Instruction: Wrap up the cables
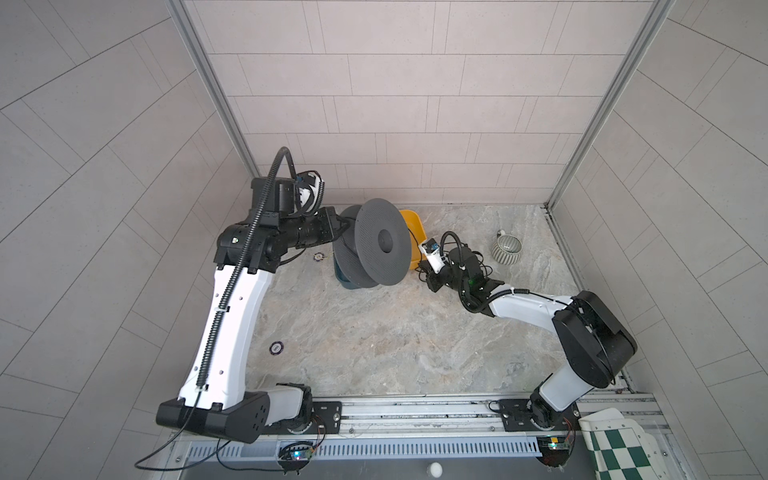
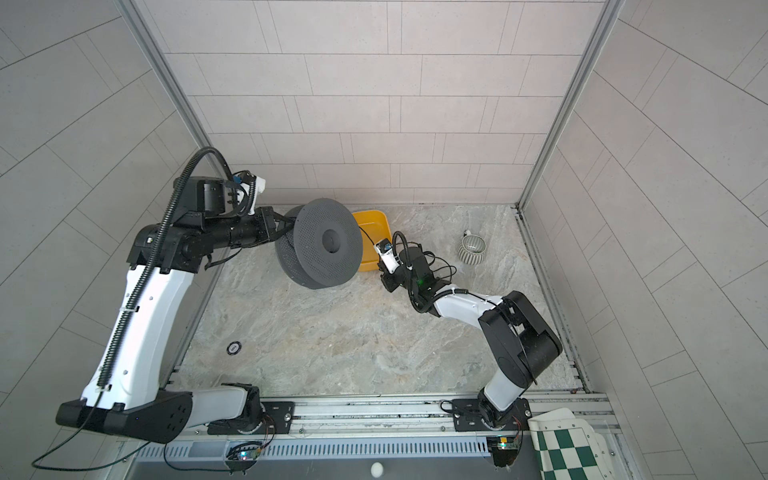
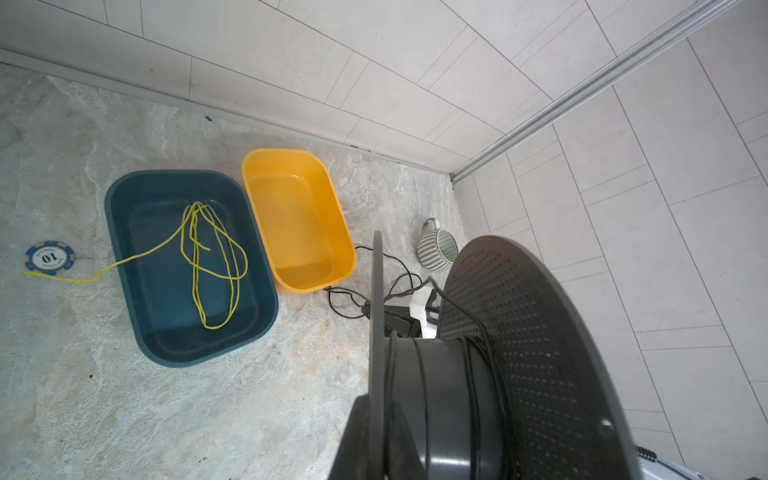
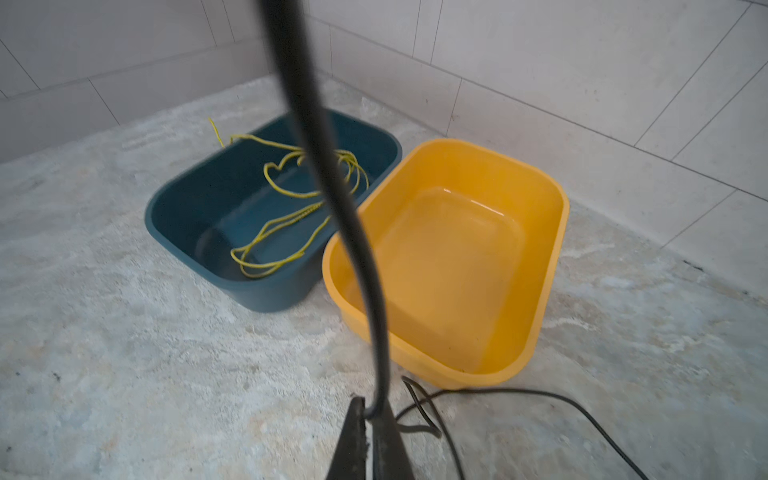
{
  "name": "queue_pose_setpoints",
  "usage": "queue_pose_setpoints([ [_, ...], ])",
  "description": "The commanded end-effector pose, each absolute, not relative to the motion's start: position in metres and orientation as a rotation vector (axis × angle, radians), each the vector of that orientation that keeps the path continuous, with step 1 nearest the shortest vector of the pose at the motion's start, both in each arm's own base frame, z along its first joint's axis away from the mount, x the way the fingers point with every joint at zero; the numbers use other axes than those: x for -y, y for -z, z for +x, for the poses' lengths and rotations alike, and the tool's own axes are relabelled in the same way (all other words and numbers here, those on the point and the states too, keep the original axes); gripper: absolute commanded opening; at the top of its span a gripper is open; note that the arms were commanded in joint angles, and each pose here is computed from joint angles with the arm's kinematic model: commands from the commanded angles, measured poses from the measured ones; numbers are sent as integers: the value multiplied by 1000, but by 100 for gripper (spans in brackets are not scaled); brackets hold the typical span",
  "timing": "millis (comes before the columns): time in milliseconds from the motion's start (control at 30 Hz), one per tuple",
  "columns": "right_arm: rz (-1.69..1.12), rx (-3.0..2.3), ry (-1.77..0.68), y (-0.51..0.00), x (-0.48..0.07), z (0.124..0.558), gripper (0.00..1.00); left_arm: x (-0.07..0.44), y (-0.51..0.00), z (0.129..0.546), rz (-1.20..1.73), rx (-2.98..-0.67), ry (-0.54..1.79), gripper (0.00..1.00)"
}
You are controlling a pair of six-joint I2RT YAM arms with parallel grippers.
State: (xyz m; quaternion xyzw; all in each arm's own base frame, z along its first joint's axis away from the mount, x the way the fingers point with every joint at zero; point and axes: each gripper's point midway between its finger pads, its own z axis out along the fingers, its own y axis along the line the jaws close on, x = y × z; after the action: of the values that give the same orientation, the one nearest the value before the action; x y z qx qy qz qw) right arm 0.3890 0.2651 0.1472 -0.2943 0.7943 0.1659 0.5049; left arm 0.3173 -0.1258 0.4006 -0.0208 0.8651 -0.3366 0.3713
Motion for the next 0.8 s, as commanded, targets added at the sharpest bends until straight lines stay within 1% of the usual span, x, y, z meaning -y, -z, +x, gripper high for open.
queue_pose_setpoints([
  [0, -672, -2008, -363, -141, -251, 379, 0, 130, -437, 324, -49, -2080, 923, 0],
  [133, -647, -2069, -353, -133, -243, 369, 0, 132, -440, 330, -79, -2062, 954, 0],
  [367, -671, -2067, -355, -138, -244, 345, 0, 124, -437, 344, -180, -2045, 931, 0],
  [533, -728, -2052, -335, -145, -254, 331, 0, 108, -433, 351, -259, -2026, 832, 0],
  [767, -849, -2006, -200, -168, -273, 311, 0, 82, -414, 365, -434, -2011, 691, 0],
])
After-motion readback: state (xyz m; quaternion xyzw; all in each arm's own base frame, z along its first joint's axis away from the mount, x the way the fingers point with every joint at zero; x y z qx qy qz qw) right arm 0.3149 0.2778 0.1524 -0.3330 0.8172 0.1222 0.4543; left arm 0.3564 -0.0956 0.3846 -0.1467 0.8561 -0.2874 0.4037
